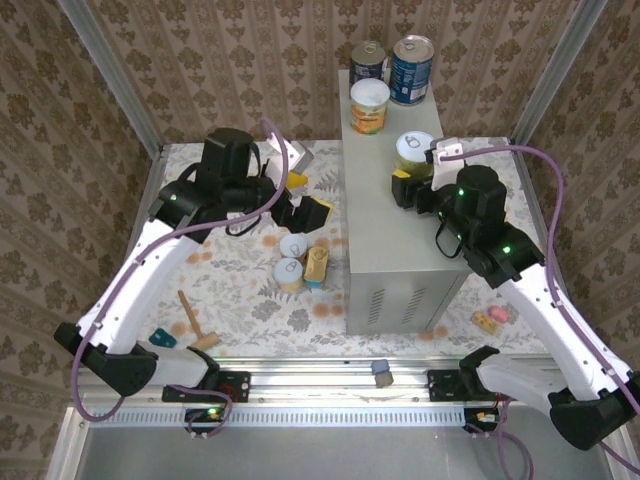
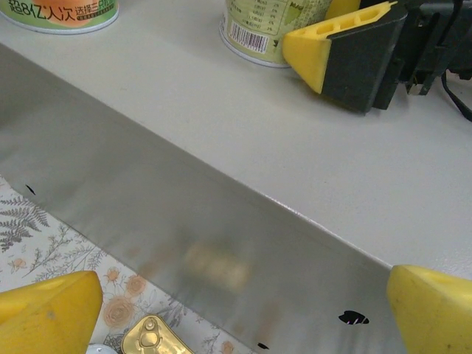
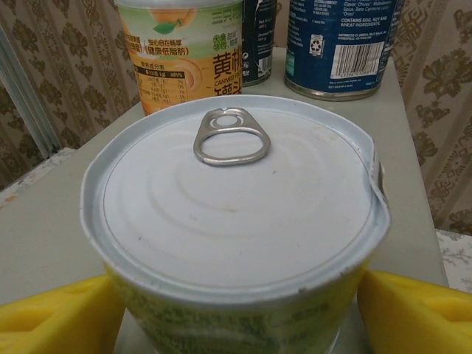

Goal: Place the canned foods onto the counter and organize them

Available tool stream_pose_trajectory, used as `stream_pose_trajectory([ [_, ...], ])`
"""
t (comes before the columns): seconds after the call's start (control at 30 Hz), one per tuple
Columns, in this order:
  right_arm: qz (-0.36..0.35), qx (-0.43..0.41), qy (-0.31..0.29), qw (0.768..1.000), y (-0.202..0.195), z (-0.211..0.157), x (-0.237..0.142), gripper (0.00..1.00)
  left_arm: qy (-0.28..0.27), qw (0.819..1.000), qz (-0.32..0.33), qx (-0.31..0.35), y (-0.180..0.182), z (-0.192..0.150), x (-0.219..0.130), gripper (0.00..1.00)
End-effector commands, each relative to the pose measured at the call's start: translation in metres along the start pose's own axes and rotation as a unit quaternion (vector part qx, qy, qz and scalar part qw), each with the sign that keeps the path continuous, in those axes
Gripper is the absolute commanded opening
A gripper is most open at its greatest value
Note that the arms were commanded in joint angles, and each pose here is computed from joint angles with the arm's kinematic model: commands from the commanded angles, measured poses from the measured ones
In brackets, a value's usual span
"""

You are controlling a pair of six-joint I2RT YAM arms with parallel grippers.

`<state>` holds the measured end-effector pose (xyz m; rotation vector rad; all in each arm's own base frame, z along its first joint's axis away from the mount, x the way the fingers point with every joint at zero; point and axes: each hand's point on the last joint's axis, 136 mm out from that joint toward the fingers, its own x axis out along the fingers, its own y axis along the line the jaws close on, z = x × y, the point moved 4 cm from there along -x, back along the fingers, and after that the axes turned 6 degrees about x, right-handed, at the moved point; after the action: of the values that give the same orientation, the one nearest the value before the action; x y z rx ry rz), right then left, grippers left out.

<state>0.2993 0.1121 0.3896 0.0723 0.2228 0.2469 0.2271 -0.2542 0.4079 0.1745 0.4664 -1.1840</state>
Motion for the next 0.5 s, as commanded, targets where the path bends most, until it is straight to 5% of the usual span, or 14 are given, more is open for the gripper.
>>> stream_pose_trajectory([
  [0.0, 0.007, 0.002, 0.011, 1.0, 0.001, -0.007, 0.001, 0.8, -0.018, 1.0, 0.003, 0.005, -0.005, 0.005, -0.008, 1.0],
  [0.47, -0.001, 0.011, 0.013, 1.0, -0.014, -0.001, 0.033, 0.7, -0.019, 1.0, 0.01, 0.009, -0.007, 0.0, -0.013, 1.0],
])
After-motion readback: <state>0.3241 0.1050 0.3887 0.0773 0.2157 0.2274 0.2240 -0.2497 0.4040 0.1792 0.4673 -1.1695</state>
